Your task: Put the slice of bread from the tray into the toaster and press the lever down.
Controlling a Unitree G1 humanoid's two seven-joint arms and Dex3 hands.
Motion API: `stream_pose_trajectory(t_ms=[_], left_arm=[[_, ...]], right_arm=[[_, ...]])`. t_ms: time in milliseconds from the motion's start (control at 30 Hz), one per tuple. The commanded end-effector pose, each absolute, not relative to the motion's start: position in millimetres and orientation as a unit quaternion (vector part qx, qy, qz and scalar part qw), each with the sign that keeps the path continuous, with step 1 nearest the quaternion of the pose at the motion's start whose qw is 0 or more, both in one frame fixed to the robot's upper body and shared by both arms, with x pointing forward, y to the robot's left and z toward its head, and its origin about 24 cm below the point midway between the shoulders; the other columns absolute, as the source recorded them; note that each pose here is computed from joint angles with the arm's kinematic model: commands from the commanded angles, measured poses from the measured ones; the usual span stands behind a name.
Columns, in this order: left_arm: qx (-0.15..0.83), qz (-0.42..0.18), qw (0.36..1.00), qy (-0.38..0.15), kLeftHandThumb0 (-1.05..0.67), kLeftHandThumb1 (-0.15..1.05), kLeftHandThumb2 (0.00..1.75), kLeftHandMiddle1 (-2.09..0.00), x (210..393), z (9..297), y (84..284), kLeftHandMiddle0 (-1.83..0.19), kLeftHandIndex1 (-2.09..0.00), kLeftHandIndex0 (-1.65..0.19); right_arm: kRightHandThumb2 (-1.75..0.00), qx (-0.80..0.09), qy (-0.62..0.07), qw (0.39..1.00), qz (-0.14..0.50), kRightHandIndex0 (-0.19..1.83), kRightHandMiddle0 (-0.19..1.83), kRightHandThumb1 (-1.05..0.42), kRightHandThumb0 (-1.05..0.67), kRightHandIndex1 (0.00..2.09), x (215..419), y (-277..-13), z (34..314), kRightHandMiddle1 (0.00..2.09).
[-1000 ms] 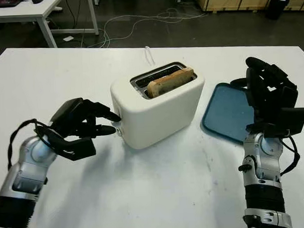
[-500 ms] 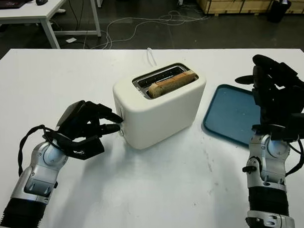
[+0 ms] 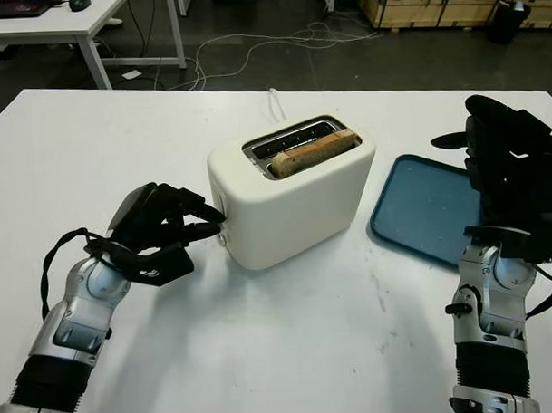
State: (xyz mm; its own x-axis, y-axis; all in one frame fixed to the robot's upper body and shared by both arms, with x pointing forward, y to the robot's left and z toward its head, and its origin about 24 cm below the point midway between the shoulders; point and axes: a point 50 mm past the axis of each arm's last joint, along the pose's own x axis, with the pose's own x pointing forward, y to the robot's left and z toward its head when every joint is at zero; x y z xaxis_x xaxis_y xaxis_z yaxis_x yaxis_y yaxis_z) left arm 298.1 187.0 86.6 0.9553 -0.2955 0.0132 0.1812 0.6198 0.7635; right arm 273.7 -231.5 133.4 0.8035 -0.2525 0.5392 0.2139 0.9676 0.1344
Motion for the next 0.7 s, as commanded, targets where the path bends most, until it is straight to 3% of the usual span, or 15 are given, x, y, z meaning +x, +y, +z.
stream_pose_trajectory(t_ms=[0,133,167,333,500,567,667], left_arm=[[0.445,-0.208,0.867,0.08,-0.62,0.84,0.04,-0.38,282.1,20.7,165.5,-1.24,-0.04,-1.26],[0.461,-0.218,0.846,0.155,-0.54,0.78,0.02,-0.37,287.2,5.8,163.8,-1.51,-0.06,-1.35],[0.465,-0.223,0.839,0.171,-0.52,0.77,0.01,-0.42,288.6,2.1,163.3,-1.54,-0.06,-1.36],[0.476,-0.248,0.815,0.22,-0.52,0.75,0.01,-0.23,293.7,-5.6,160.4,-1.57,-0.02,-1.36],[0.474,-0.255,0.818,0.202,-0.55,0.75,0.01,-0.22,295.6,5.7,156.4,-1.57,-0.01,-1.34],[0.472,-0.256,0.825,0.179,-0.58,0.74,0.01,-0.43,295.1,12.0,154.7,-1.57,-0.01,-1.36],[0.46,-0.262,0.834,0.152,-0.61,0.75,0.01,-0.55,293.4,23.0,152.9,-1.56,0.0,-1.35]], right_arm=[[-0.08,0.021,-0.308,0.943,-0.125,1.09,1.28,-0.92,-0.51,0.86,267.2,-235.4,139.5,0.06],[-0.07,0.016,-0.308,0.943,-0.126,1.09,1.29,-0.92,-0.53,0.87,265.0,-236.1,140.6,0.06],[-0.07,0.015,-0.308,0.943,-0.126,1.09,1.29,-0.92,-0.53,0.87,265.1,-236.3,140.5,0.05],[-0.06,0.012,-0.309,0.943,-0.122,1.09,1.3,-0.92,-0.54,0.86,266.8,-235.2,140.1,0.04],[-0.05,0.013,-0.311,0.942,-0.121,1.1,1.31,-0.92,-0.54,0.86,266.9,-233.7,140.7,0.04],[-0.05,0.014,-0.312,0.942,-0.12,1.1,1.31,-0.92,-0.54,0.86,266.6,-233.2,140.8,0.03],[-0.05,0.016,-0.314,0.942,-0.119,1.1,1.31,-0.92,-0.53,0.85,266.3,-232.4,141.3,0.03]])
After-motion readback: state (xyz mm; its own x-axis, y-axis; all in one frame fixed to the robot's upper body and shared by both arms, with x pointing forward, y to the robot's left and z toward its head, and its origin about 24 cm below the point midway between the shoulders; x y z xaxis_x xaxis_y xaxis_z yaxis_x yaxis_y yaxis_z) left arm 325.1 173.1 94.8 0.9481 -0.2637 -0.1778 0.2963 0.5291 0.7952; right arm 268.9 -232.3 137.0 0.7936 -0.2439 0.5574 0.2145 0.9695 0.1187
